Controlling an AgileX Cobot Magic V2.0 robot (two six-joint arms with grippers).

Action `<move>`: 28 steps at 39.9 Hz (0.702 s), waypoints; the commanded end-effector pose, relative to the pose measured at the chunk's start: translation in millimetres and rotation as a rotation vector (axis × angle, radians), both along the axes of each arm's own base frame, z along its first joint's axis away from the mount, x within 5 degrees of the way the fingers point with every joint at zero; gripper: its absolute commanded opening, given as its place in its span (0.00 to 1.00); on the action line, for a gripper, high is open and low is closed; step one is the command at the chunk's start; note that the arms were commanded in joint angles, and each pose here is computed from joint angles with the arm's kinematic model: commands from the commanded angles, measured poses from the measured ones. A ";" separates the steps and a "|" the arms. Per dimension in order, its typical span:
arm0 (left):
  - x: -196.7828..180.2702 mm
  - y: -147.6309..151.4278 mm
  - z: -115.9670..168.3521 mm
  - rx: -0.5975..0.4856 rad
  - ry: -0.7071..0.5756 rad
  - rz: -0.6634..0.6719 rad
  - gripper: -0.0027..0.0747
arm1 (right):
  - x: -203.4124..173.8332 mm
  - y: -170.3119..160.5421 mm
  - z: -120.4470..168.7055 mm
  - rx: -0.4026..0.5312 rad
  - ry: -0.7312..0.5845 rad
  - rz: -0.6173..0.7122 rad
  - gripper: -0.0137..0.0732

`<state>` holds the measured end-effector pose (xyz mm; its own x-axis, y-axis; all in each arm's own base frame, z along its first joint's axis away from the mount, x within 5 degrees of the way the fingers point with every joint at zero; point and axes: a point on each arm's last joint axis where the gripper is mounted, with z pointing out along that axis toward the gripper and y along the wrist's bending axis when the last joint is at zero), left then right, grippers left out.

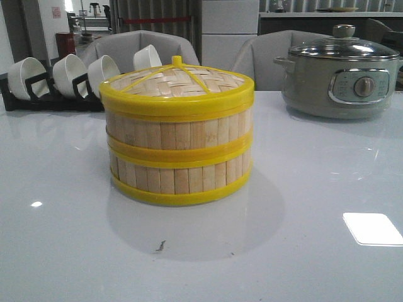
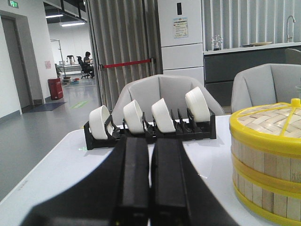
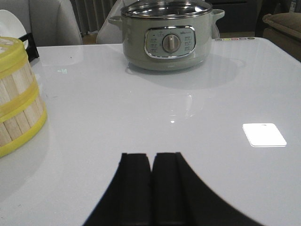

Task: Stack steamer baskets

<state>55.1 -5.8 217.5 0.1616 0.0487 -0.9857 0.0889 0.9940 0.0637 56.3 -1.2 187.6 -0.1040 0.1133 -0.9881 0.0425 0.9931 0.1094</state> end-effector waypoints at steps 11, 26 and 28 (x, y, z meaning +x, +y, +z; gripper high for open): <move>-3.0 -0.6 8.4 -0.005 -0.097 -0.008 0.16 | -1.8 -1.0 16.5 -0.006 -0.147 -0.013 0.21; -3.0 -0.6 8.4 -0.005 -0.097 -0.008 0.16 | -1.8 -1.2 17.0 -0.025 -0.153 -0.015 0.21; -3.0 -0.6 8.4 -0.005 -0.097 -0.008 0.16 | -1.8 -1.2 17.5 -0.025 -0.159 -0.015 0.21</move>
<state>55.1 -5.8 217.5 0.1616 0.0494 -0.9856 0.0888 0.9940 0.0644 56.5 -1.5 189.7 -0.0800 0.1091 -0.9908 0.0424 0.9935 0.1060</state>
